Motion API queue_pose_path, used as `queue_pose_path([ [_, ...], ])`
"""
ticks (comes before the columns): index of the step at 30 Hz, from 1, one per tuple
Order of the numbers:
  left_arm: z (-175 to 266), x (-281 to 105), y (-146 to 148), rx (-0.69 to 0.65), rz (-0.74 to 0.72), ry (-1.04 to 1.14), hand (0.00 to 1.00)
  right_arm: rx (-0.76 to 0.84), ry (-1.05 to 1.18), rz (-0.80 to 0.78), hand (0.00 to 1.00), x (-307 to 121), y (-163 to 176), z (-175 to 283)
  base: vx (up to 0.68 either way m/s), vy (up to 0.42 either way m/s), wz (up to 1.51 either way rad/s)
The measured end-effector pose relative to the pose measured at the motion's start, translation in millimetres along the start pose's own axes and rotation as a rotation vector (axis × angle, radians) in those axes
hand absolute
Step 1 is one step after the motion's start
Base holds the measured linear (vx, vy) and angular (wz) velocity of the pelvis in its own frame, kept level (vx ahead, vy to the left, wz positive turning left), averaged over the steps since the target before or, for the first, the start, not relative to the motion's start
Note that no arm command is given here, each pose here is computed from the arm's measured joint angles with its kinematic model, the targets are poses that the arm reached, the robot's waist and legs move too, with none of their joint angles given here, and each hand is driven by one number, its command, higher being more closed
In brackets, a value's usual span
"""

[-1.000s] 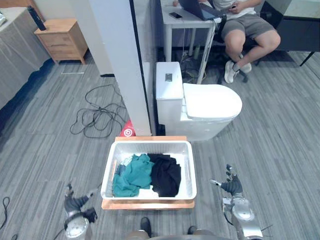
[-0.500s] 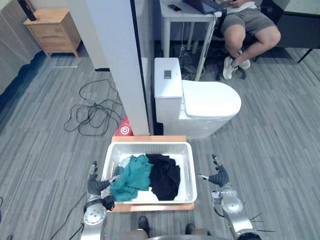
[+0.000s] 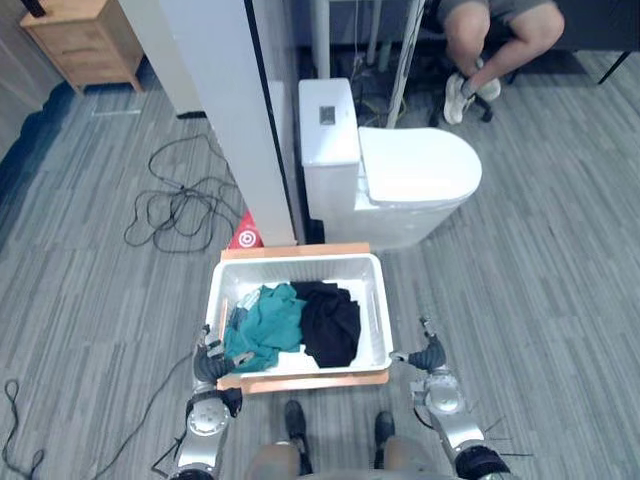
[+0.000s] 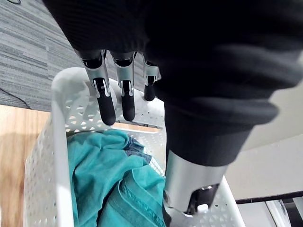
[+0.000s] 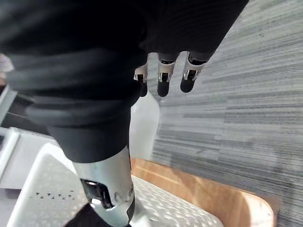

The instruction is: Pick up the laundry basket with both hands and put the clothes into the washing machine.

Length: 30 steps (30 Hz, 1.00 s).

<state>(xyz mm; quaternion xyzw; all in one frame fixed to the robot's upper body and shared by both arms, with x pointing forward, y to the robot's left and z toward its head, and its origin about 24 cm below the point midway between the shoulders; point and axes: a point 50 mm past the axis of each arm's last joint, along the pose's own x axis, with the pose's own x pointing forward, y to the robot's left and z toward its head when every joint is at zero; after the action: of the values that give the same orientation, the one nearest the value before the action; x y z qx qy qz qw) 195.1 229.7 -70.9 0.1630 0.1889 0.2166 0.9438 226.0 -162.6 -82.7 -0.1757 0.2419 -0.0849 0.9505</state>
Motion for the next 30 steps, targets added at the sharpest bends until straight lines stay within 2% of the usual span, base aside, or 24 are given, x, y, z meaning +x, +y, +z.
queue_pose_path([
  [5, 23.3, 20.8, 6.9, -0.003, 0.083, -0.071, 0.00, -0.003, -0.030, 0.063, 0.00, 15.6, 18.5, 26.3, -0.01, -0.011, 0.13],
  [12, 61.7, 51.0, 5.0, -0.032, 0.143, -0.119, 0.00, 0.020, -0.059, 0.068, 0.00, 29.5, 22.6, 52.8, -0.01, -0.010, 0.01],
  [25, 72.4, 40.5, 3.2, -0.081, 0.129, -0.206, 0.00, 0.050, -0.066, 0.047, 0.00, 28.4, 21.1, 53.8, 0.00, 0.012, 0.03],
  [30, 70.3, 34.4, 4.9, -0.058, 0.130, -0.226, 0.00, 0.053, -0.066, 0.046, 0.00, 26.7, 21.0, 51.8, 0.00, 0.000, 0.00],
])
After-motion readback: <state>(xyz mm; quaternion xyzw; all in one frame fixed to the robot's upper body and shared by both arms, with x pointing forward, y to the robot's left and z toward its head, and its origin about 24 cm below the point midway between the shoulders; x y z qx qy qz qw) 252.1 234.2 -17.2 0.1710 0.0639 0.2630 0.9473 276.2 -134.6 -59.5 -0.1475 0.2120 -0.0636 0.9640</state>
